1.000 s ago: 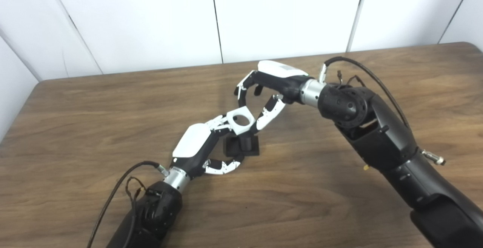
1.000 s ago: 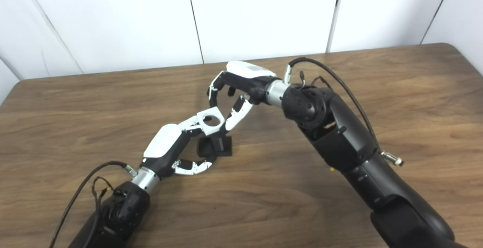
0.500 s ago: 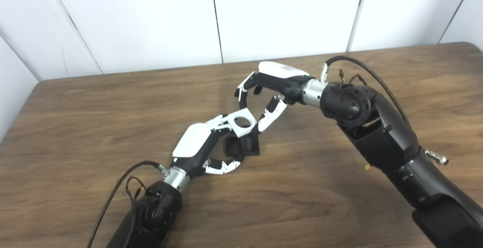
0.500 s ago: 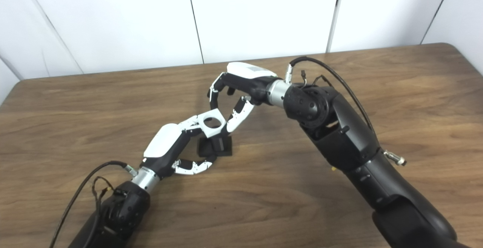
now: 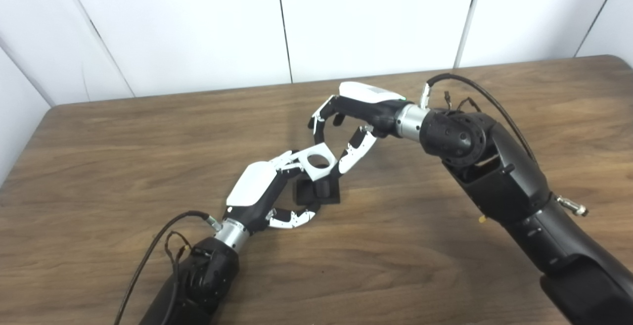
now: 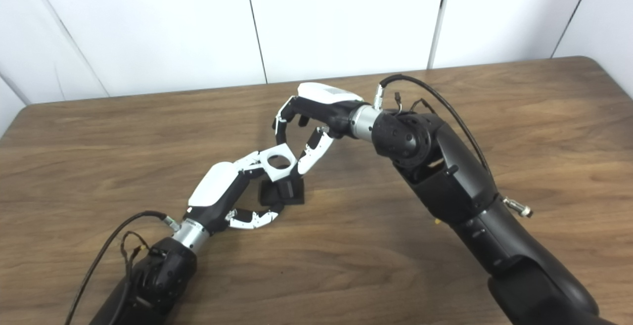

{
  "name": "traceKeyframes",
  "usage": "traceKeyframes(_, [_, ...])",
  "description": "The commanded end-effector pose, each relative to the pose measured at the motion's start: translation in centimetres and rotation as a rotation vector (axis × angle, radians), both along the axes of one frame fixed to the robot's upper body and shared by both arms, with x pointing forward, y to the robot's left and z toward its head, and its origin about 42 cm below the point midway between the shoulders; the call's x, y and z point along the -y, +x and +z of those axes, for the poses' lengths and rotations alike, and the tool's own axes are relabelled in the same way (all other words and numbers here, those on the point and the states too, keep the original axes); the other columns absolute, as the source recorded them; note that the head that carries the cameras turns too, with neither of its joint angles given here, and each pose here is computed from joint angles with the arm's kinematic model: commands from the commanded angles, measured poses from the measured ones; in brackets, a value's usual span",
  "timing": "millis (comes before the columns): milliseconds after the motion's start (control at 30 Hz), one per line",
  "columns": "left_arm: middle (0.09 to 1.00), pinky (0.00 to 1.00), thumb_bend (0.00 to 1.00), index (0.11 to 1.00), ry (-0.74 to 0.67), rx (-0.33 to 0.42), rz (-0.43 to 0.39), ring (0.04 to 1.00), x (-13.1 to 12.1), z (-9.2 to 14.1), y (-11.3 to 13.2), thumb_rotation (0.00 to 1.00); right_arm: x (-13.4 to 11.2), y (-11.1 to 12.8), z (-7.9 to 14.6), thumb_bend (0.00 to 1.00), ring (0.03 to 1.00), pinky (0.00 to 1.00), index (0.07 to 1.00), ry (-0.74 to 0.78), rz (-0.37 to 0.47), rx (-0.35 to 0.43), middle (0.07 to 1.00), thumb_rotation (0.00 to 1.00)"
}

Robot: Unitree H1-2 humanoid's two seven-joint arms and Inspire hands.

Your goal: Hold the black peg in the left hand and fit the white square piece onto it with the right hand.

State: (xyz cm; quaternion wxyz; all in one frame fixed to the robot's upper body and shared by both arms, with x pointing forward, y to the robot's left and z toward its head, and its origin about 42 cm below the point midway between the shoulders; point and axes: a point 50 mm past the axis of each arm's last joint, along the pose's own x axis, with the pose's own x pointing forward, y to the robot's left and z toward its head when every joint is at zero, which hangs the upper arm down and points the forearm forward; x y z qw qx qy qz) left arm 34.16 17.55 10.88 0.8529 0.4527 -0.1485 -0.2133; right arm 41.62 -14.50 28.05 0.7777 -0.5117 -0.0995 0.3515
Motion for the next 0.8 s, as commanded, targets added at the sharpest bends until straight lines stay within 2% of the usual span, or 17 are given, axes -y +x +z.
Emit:
traceKeyframes(0, [0.914, 0.89, 0.85, 0.649, 0.060, -0.128, -0.026, 0.941, 0.30, -3.02, -2.16, 0.26, -0.14, 0.21, 2.45, 0.52, 0.836, 0.75, 0.479, 0.013, 0.017, 0.074, 0.784, 0.14])
traceKeyframes(767, [0.916, 0.89, 0.85, 0.643, 0.051, -0.127, -0.021, 0.941, 0.36, -2.84, -2.38, 0.25, 0.64, 0.54, 1.56, 0.52, 0.834, 0.76, 0.480, -0.008, 0.004, 0.048, 0.786, 0.14])
